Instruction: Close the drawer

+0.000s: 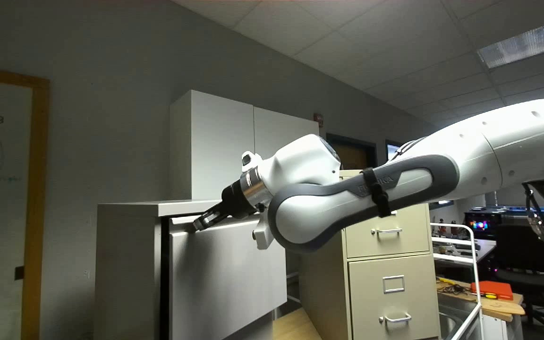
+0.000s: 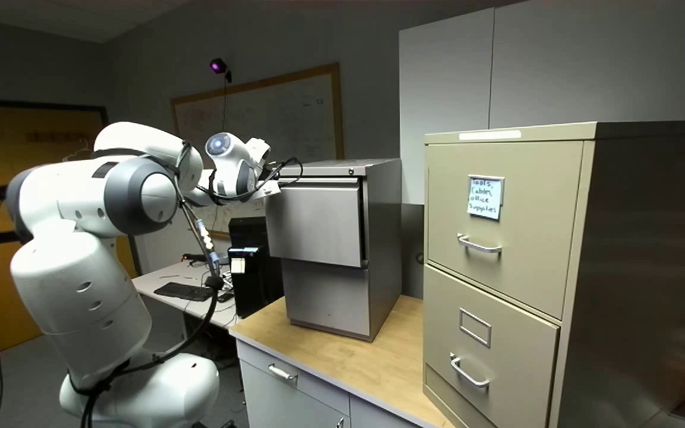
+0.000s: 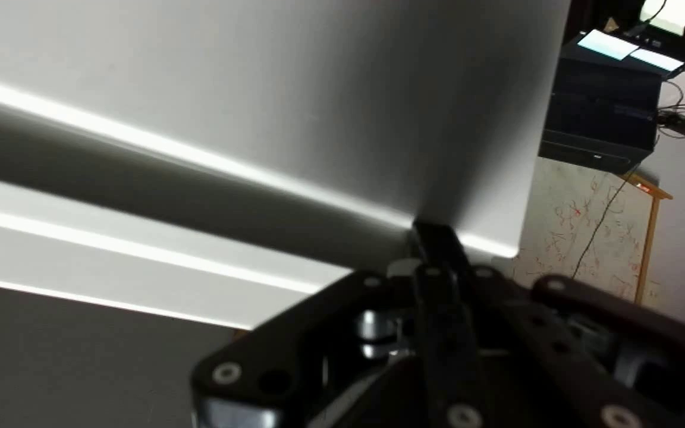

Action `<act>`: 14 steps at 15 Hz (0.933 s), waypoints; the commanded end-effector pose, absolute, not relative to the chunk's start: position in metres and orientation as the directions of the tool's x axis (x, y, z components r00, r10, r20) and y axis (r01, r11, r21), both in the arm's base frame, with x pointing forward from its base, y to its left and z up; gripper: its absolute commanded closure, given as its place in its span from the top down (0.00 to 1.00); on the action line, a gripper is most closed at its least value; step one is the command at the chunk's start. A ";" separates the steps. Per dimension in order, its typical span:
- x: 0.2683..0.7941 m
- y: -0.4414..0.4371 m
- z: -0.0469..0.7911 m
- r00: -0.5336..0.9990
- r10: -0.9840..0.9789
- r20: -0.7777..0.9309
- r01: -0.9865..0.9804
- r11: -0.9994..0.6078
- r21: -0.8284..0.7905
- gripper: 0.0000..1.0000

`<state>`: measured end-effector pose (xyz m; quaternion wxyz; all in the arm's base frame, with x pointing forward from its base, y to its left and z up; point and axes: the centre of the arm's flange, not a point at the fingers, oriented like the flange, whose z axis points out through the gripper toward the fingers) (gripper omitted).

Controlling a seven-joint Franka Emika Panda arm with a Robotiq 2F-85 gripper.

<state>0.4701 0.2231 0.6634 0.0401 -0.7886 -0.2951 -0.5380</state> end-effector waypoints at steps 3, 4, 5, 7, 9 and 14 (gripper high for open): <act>0.514 0.211 0.680 0.265 0.403 0.876 0.536 -0.817 0.214 0.00; 0.523 0.209 0.680 0.282 0.396 0.874 0.537 -0.820 0.198 0.00; 0.532 0.206 0.679 0.302 0.388 0.871 0.537 -0.824 0.181 0.00; 0.551 0.201 0.680 0.348 0.364 0.864 0.532 -0.836 0.138 0.00; 0.571 0.192 0.678 0.389 0.341 0.856 0.516 -0.850 0.103 0.00; 0.603 0.170 0.680 0.471 0.280 0.837 0.480 -0.877 0.024 0.00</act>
